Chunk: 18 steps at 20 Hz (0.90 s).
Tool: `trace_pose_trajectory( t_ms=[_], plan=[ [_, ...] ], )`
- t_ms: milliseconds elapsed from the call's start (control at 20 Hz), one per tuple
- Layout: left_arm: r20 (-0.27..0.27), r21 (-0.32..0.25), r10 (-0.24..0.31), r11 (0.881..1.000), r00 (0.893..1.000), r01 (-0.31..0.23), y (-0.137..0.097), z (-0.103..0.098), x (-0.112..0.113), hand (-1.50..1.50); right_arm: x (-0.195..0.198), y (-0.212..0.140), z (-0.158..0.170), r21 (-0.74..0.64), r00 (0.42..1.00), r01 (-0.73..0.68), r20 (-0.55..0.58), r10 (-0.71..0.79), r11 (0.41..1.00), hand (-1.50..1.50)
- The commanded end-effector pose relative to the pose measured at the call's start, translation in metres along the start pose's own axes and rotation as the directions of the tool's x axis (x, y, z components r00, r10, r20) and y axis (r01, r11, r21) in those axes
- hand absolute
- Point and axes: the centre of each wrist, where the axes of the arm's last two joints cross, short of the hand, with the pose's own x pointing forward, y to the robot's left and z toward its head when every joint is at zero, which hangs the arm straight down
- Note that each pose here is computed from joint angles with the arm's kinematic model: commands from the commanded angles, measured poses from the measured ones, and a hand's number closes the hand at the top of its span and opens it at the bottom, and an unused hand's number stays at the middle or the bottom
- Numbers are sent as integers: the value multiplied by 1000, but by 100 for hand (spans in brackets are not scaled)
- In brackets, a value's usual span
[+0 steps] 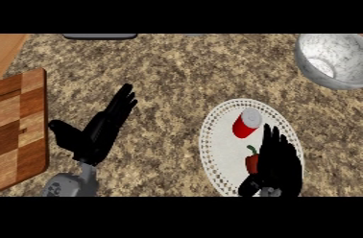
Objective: Pick the bell pepper from the placemat and place it in the bowl
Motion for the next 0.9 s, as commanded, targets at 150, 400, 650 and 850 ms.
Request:
trace_pose_trajectory(
  t_ms=[150, 400, 650, 850],
  plan=[
    [14, 18, 5, 1000, 1000, -5, 3, 7, -7, 0, 8, 6, 3, 10, 986, -17, -163, 18, 1000, -150],
    [2, -13, 0, 1000, 1000, 0, -1, 2, -3, 0, 0, 39, -24, -2, 986, -11, -165, 10, 1000, -150],
    [5, 18, -6, 1000, 1000, 5, 6, 1, -7, 0, 1, 27, -12, -25, 988, 21, -149, -25, 999, -150],
    [-13, -11, -5, 1000, 1000, 5, 0, 11, -9, 0, -1, 29, -21, -35, 999, 10, -53, -12, 999, 150]
  ],
)
